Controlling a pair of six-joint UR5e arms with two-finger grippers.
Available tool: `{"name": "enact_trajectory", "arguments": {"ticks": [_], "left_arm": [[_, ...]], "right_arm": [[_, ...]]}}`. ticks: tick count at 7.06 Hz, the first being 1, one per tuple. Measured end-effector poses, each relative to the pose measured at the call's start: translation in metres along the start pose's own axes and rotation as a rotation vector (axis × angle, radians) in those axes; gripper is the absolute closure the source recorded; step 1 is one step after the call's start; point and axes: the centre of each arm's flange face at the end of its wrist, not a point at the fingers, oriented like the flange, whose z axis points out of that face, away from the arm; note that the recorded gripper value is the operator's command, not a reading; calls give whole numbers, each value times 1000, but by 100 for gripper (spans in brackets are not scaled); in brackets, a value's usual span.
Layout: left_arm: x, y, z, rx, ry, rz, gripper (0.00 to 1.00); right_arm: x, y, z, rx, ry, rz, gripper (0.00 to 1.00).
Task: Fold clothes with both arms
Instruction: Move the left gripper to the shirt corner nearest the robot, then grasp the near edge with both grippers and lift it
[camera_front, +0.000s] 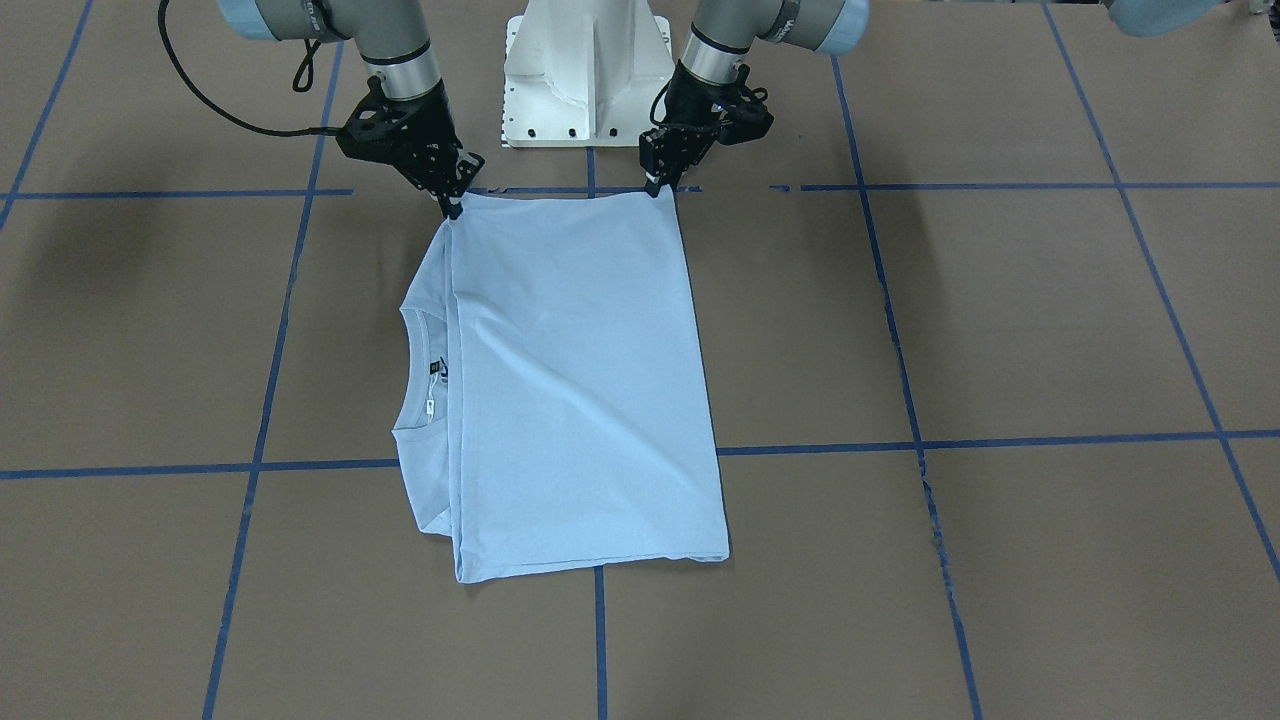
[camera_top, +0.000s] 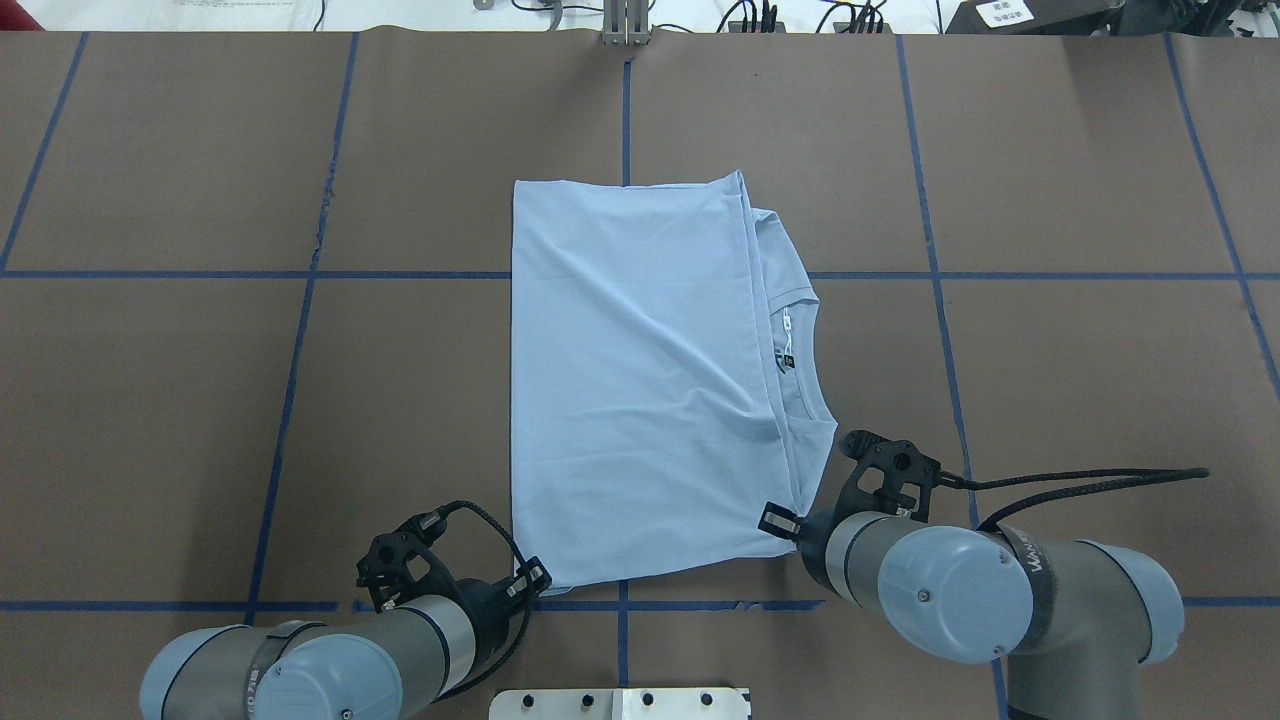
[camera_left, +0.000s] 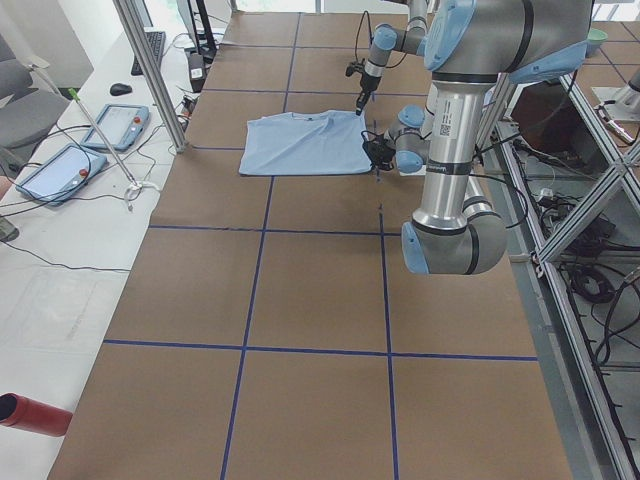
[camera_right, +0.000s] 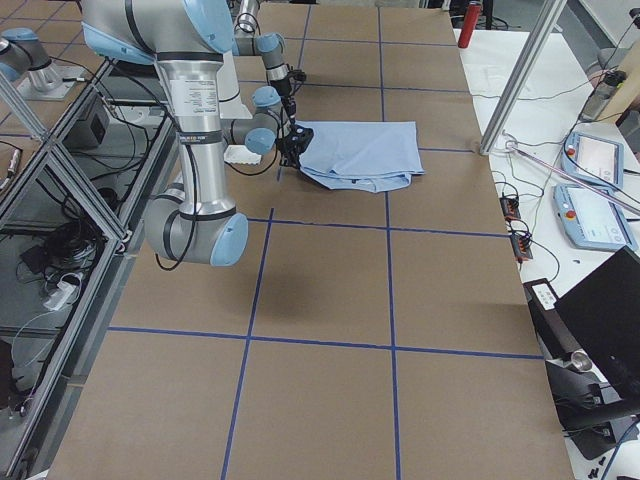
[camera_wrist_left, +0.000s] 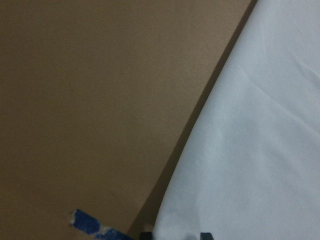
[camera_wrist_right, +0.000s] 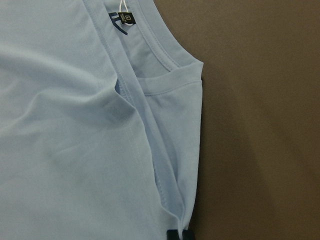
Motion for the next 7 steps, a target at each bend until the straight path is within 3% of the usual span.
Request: {"name": "enact_trajectory", "arguments": {"ticks": [2,3,5,7], "left_arm": [[3,-4,-5,14,-12,5,100],[12,-3,-25,-1,9,-4,100],[31,15,-89,-61,39,-77,100],[57,17,-162,-123,96,-130,100]], "right_arm": [[-1,1,-2,-3,-4,-1,100],[-1,5,-8,-13,-14,-4,100],[6,16,-41,-56,-51,3,100],[10,9,-95,-92,-118,76,100]]}}
